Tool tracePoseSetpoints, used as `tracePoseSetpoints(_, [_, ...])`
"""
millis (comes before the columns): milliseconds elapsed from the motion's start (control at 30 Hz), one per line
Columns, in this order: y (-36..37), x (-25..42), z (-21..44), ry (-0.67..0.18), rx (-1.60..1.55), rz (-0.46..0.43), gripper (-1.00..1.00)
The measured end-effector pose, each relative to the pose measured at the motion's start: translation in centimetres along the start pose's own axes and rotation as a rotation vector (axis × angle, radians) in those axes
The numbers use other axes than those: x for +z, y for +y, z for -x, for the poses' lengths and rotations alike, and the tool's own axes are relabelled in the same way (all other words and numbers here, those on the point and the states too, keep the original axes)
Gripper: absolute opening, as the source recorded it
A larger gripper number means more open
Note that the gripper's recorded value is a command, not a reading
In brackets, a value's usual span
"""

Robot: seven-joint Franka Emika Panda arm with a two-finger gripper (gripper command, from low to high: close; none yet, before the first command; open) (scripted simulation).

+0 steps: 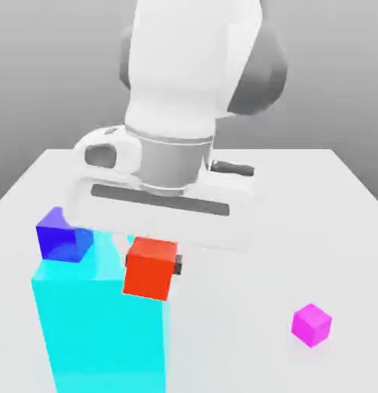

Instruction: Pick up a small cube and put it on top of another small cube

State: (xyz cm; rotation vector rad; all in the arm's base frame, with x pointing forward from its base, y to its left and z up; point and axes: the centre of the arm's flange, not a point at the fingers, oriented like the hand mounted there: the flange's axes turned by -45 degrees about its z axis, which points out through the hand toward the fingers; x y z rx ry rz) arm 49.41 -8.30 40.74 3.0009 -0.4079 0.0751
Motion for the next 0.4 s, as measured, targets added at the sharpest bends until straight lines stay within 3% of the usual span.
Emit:
tracePoseSetpoints(167, [8.9,-4.6,2.2,-0.070,0.226,-0.087,-1.00])
tracePoseSetpoints(267, [9.3,-1.3,2.8,-0.075,0.234,-0.101,-1.00])
tracePoseSetpoints(300, [9.2,-0.1,3.0,-0.076,0.234,-0.102,1.00])
tracePoseSetpoints(400, [9.2,-0.1,3.0,-0.076,0.234,-0.102,1.00])
